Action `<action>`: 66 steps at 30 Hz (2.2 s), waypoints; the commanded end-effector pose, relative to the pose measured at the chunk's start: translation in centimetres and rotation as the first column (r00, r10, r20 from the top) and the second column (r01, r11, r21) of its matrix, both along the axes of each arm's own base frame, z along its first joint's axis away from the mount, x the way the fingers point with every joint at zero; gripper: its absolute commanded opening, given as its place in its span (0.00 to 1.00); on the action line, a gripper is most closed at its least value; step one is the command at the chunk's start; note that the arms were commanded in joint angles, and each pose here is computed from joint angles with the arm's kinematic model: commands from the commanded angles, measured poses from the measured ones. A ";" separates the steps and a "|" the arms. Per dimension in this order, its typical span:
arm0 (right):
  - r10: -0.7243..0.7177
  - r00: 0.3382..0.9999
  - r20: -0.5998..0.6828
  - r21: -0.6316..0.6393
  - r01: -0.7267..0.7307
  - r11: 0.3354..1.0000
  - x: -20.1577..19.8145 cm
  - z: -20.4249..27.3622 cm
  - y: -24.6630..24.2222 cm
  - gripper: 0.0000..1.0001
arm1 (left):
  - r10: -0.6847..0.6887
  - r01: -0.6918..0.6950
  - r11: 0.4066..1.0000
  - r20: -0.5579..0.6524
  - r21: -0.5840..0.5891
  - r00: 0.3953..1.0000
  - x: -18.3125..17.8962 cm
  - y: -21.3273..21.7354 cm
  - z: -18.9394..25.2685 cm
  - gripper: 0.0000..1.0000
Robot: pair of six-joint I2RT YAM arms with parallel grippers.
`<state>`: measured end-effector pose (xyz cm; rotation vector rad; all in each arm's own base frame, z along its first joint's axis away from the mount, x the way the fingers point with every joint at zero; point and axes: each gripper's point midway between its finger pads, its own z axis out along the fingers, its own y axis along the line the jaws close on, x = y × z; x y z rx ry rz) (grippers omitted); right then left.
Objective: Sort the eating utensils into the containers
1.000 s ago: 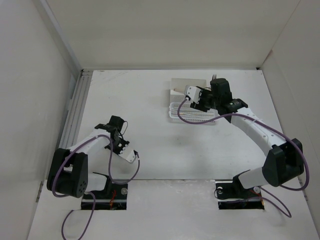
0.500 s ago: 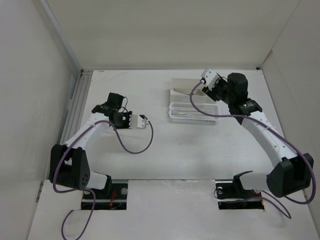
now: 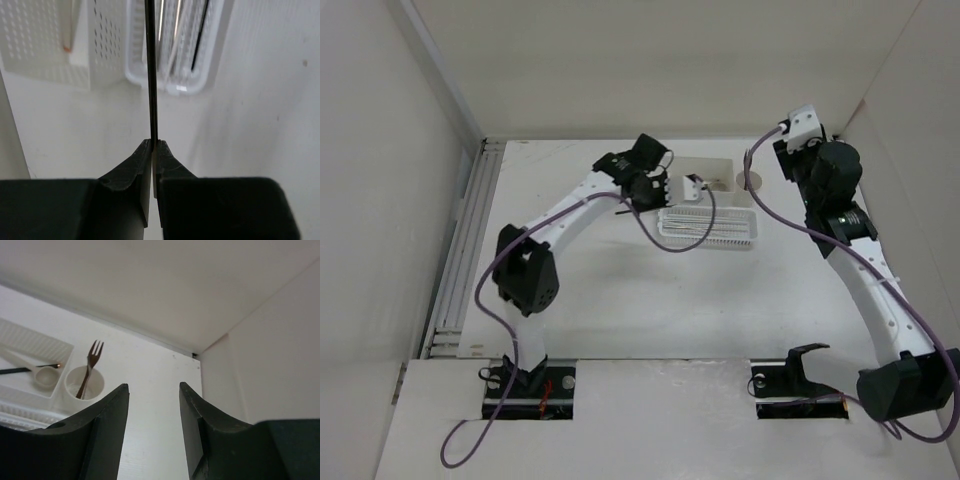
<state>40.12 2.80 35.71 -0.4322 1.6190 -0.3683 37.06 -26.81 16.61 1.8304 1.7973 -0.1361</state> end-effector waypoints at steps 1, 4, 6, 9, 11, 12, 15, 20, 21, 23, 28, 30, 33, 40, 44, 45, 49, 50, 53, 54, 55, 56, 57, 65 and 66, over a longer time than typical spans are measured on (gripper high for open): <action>-0.091 0.981 0.171 0.087 0.077 0.993 -1.7 6.2 -2.1 0.50 | 0.047 -0.049 0.999 -0.074 -0.022 0.996 -0.9 -4.2 0.6 0.00; -0.082 0.979 0.186 0.090 0.066 0.994 -2.4 6.7 -2.0 0.51 | -0.009 0.008 1.000 -0.034 -0.020 0.999 -1.0 -8.1 0.8 0.00; -0.070 0.979 0.189 0.089 0.054 0.995 -2.9 6.5 -1.9 0.53 | -0.047 0.047 0.999 -0.008 -0.012 0.999 -1.4 -10.2 0.7 0.00; -0.057 0.983 0.177 0.076 0.044 0.996 -2.8 5.9 -1.7 0.53 | -0.075 0.075 0.997 0.014 -0.026 0.997 -1.2 -11.9 0.7 0.00; -0.057 0.983 0.176 0.076 0.044 0.996 -2.8 5.9 -1.7 0.53 | -0.105 0.105 0.994 0.001 -0.013 0.994 -1.9 -13.6 -0.7 0.00; -0.057 0.982 0.179 0.077 0.044 0.996 -3.1 5.9 -1.8 0.53 | -0.109 0.110 0.994 0.013 -0.003 0.994 -1.5 -13.7 -0.9 0.00; -0.058 0.977 0.204 0.082 0.042 0.996 -3.7 6.5 -1.9 0.53 | -0.125 0.125 0.992 0.026 0.009 0.992 -1.2 -14.9 -2.4 0.00; -0.056 0.980 0.191 0.070 0.044 0.997 -4.0 5.2 -2.0 0.54 | -0.129 0.128 0.990 0.033 0.053 0.991 -0.5 -14.7 -4.3 0.00; -0.057 0.978 0.200 0.072 0.043 0.996 -4.2 5.5 -2.0 0.54 | -0.140 0.138 0.988 0.031 0.064 0.990 -0.6 -14.6 -4.6 0.00; -0.055 0.980 0.192 0.060 0.045 0.997 -4.2 5.1 -2.0 0.54 | -0.140 0.138 0.988 0.031 0.064 0.990 -0.6 -14.6 -5.1 0.00; -0.043 0.979 0.201 0.051 0.033 0.998 -4.4 5.4 -1.9 0.54 | -0.132 0.132 0.991 0.076 0.002 0.988 0.4 -16.1 -4.6 0.00; -0.043 0.977 0.210 0.053 0.033 0.998 -4.7 5.7 -1.9 0.54 | -0.127 0.128 0.992 0.072 -0.005 0.989 0.8 -16.1 -5.0 0.00; -0.042 0.977 0.210 0.044 0.034 0.998 -4.7 5.7 -2.0 0.54 | -0.136 0.137 0.990 0.052 -0.025 0.989 0.6 -16.6 -5.5 0.00; -0.060 0.976 0.210 0.028 0.056 0.998 -5.1 5.5 -2.5 0.55 | -0.133 0.133 0.991 -0.013 -0.014 0.991 -0.6 -16.0 -6.7 0.00; -0.061 0.974 0.218 0.030 0.055 0.998 -5.1 5.7 -2.5 0.55 | -0.142 0.142 0.990 -0.041 -0.010 0.989 -1.3 -15.7 -7.1 0.00; -0.052 0.974 0.219 0.029 0.046 0.999 -5.1 5.7 -2.3 0.55 | -0.142 0.142 0.990 -0.041 -0.010 0.989 -1.3 -15.7 -7.1 0.00; -0.051 0.974 0.219 0.029 0.046 0.999 -5.1 5.7 -2.3 0.55 | -0.157 0.153 0.987 -0.073 -0.055 0.985 -2.0 -16.5 -6.8 0.00; -0.051 0.974 0.219 0.029 0.046 0.999 -5.1 5.7 -2.3 0.55 | -0.158 0.154 0.985 -0.054 -0.072 0.986 -1.6 -16.9 -6.5 0.00; -0.052 0.974 0.220 0.029 0.046 0.999 -5.3 5.6 -2.3 0.55 | -0.141 0.138 0.986 -0.023 -0.091 0.990 -0.8 -17.6 -6.7 0.00; -0.052 0.974 0.220 0.029 0.046 0.999 -5.3 5.6 -2.3 0.55 | -0.135 0.134 0.986 0.001 -0.101 0.991 -0.3 -17.9 -6.4 0.00; -0.052 0.974 0.220 0.029 0.046 0.999 -5.3 5.6 -2.3 0.55 | -0.120 0.121 0.987 0.010 -0.104 0.993 0.0 -17.9 -6.3 0.00; -0.052 0.974 0.220 0.029 0.046 0.999 -5.3 5.6 -2.3 0.55 | -0.120 0.121 0.986 0.017 -0.111 0.993 0.1 -18.1 -6.2 0.00; -0.051 0.974 0.220 0.020 0.047 0.999 -5.3 5.6 -2.4 0.55 | -0.120 0.123 0.985 0.032 -0.124 0.992 0.3 -18.2 -5.7 0.00; -0.041 0.972 0.230 0.012 0.039 0.999 -5.6 6.0 -2.3 0.55 | -0.099 0.103 0.977 0.033 -0.186 0.995 0.4 -19.2 -5.9 0.00; -0.041 0.972 0.230 0.012 0.039 0.999 -5.6 6.0 -2.3 0.55 | -0.099 0.103 0.977 0.032 -0.186 0.995 0.4 -19.2 -5.9 0.00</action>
